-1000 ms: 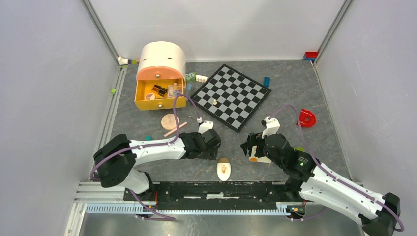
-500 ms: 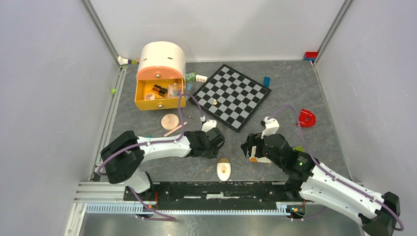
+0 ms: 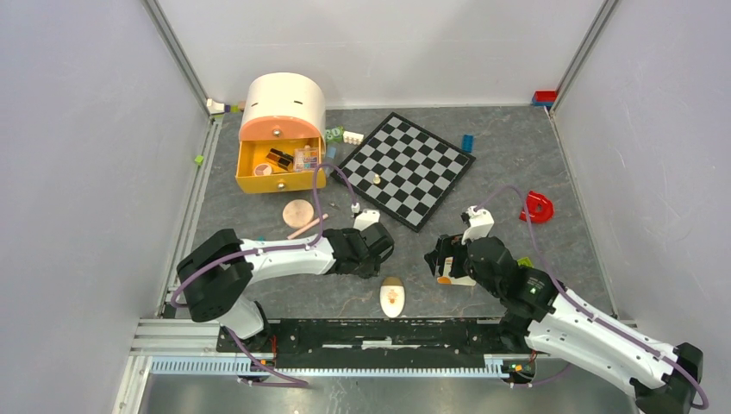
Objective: Organize the makeup
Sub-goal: Pick up the makeup from the center of the board.
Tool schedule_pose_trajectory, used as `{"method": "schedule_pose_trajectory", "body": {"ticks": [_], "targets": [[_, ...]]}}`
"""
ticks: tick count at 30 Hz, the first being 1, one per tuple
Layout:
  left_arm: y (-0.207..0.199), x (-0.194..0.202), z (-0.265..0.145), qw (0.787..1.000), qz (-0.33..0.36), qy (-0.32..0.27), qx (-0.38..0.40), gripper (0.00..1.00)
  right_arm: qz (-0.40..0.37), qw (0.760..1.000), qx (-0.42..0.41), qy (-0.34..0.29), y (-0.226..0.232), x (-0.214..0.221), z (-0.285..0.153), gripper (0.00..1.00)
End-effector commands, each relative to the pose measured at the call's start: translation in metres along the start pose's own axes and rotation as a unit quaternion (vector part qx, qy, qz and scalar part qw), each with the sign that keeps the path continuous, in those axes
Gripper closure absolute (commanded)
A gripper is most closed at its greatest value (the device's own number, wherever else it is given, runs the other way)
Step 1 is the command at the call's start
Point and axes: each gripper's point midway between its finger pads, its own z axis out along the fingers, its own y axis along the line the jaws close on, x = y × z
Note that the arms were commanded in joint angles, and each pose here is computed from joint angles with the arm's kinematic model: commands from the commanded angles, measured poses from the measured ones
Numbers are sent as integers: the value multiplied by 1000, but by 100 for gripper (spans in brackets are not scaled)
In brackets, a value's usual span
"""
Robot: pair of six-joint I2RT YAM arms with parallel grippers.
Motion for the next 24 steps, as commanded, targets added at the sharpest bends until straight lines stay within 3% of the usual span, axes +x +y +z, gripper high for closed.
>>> {"method": "schedule_pose_trajectory", "body": {"ticks": [1,11,24], "targets": [[-7,-23,-23,999,-22,-25,13,59,-8,1000,18,-10,-6,-7,-3,13],[17,-97,-92,997,-5,-76,3,60,-12,1000,19,-4,-3,-9,0,13],[155,-237,-157,979,-110,-169,-22,59,-12,1000,21,3,-3,-7,1,13]]}}
